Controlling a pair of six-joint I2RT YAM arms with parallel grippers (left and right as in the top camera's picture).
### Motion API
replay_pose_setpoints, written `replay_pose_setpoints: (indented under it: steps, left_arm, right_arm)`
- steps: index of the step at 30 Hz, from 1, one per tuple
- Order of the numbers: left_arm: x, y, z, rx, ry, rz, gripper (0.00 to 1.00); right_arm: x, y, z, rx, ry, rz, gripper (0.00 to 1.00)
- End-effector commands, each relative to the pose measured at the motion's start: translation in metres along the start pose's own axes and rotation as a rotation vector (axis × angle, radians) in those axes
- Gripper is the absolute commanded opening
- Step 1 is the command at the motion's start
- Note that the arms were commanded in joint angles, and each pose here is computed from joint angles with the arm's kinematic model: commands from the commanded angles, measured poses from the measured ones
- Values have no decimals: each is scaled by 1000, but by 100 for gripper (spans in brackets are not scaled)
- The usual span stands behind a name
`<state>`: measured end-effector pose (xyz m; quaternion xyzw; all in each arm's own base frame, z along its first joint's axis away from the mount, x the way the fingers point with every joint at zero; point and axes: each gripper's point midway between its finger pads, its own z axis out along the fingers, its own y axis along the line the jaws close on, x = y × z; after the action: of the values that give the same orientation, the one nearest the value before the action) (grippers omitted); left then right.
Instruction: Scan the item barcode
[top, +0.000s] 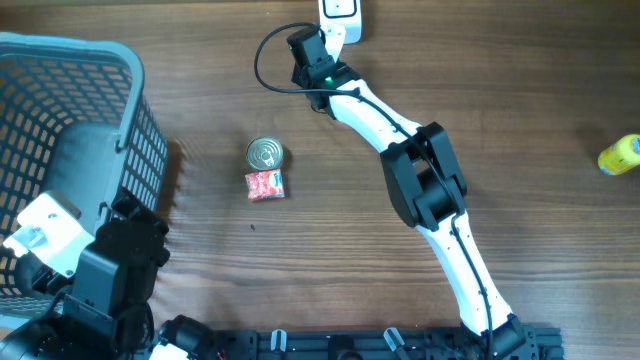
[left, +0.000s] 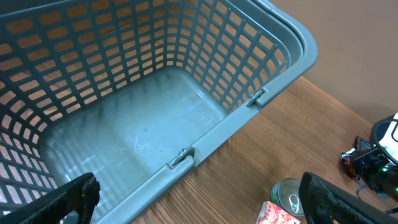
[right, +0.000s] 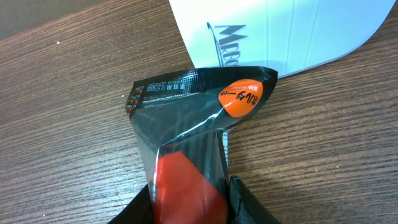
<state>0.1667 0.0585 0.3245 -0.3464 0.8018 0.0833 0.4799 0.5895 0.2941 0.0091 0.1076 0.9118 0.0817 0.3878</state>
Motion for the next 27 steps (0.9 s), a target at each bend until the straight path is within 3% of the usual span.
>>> replay_pose_setpoints:
  steps: [1,6,14,23,27]
  left_arm:
    - [-3,1,1,-14,-18,0,100]
    - [-3,1,1,-14,-17,-1,100]
    - [-3,1,1,-14,-17,-1,100]
    - [-3,1,1,-14,-17,0,100]
    - [-3,1,1,-14,-17,0,100]
  right_arm:
    - [80,-41,36,91,182,-54,17]
    - [74,-37,27,77,196,-101,5]
    - [23,-9,-10,-1,121,-234,5]
    - [-26,13,-56,-52,43,-216,5]
    - [-40,26,-64,-104,-3,-298,5]
